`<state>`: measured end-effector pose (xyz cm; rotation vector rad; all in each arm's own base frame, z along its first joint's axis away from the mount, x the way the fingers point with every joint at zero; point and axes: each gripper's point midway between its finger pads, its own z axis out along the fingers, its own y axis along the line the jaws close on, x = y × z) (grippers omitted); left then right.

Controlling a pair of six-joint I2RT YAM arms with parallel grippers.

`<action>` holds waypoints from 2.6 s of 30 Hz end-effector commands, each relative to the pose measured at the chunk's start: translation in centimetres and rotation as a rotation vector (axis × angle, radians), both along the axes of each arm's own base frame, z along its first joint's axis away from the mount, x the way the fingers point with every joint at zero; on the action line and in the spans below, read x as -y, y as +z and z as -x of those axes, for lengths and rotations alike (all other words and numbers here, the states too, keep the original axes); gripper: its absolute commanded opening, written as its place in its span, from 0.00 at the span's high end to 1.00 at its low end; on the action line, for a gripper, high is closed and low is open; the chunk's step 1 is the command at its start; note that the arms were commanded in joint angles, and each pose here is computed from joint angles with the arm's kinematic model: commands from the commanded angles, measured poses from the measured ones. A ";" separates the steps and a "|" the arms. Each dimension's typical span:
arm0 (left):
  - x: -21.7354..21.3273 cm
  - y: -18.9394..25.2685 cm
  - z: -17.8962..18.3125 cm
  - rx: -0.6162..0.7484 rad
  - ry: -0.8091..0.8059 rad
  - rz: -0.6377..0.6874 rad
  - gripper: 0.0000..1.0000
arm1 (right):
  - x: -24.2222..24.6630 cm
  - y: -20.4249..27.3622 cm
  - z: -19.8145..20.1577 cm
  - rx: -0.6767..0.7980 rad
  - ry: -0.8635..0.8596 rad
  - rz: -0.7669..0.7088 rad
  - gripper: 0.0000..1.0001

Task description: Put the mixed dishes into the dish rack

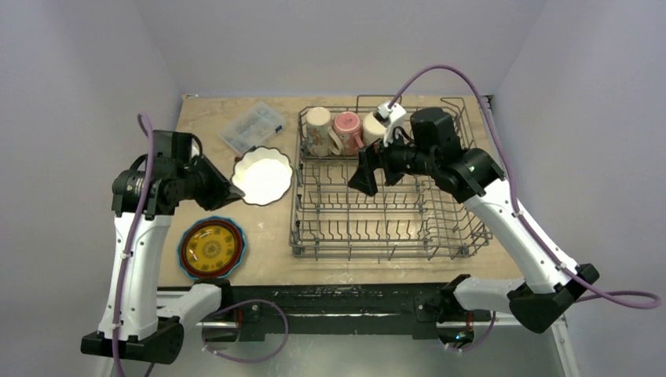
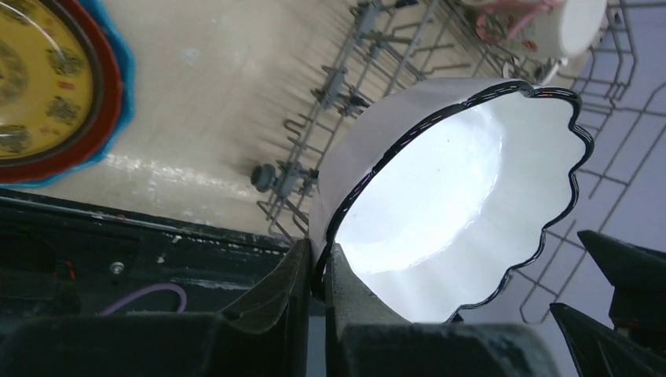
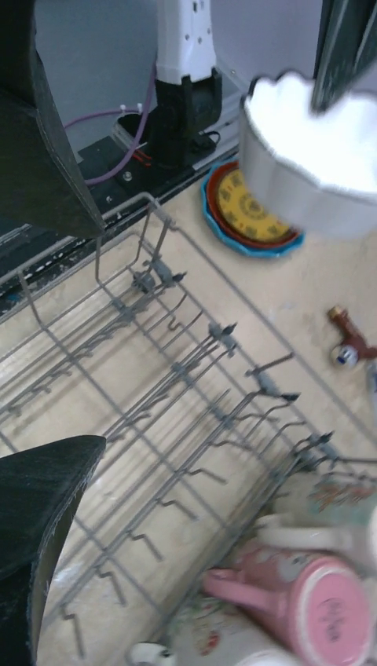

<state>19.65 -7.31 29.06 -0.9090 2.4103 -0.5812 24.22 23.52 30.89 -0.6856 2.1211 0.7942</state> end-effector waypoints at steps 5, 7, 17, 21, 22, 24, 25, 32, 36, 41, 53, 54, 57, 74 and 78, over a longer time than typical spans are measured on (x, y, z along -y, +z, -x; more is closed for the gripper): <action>7.7 4.1 -0.2 -0.050 -0.192 0.296 1.00 | -4.9 12.2 4.5 0.611 0.248 -0.063 0.01; 7.9 4.7 0.1 -0.043 -0.223 0.283 1.00 | -5.7 13.0 5.0 0.643 0.288 -0.039 0.01; 8.7 4.3 0.3 -0.057 -0.236 0.230 1.00 | -12.6 9.9 9.4 0.659 0.492 0.140 0.03; 9.7 4.1 0.4 -0.069 -0.266 0.178 1.00 | -14.6 8.2 9.8 0.644 0.566 0.210 0.13; 9.8 4.0 0.4 -0.071 -0.268 0.171 1.00 | -15.0 7.5 9.7 0.636 0.583 0.237 0.17; 10.2 4.0 0.4 -0.070 -0.273 0.160 1.00 | -15.2 5.6 9.3 0.617 0.595 0.303 0.23; 10.3 4.1 0.3 -0.069 -0.275 0.154 1.00 | -15.0 5.1 9.0 0.614 0.589 0.324 0.25; 10.9 4.2 0.3 -0.061 -0.289 0.130 1.00 | -13.3 1.1 7.1 0.630 0.514 0.460 0.33; 11.2 4.0 0.2 -0.067 -0.287 0.129 1.00 | -13.4 0.3 6.7 0.626 0.505 0.487 0.44; 11.3 4.0 -0.1 -0.071 -0.288 0.116 1.00 | -14.5 0.3 6.7 0.624 0.506 0.462 0.51; 12.1 4.7 -0.2 -0.067 -0.318 0.140 1.00 | -14.6 0.7 5.5 0.676 0.417 0.437 1.00; 12.1 4.9 -0.2 -0.059 -0.318 0.140 1.00 | -14.5 0.7 5.5 0.676 0.417 0.437 1.00; 12.5 6.0 -0.6 0.023 -0.345 0.166 1.00 | -14.3 1.4 5.6 0.693 0.400 0.399 1.00; 9.2 10.7 -3.0 0.359 -0.254 0.058 0.21 | -9.3 3.1 2.3 0.604 0.239 0.117 1.00; 6.1 12.7 -2.8 0.492 -0.191 -0.044 0.21 | -7.2 4.3 0.5 0.571 0.139 0.006 1.00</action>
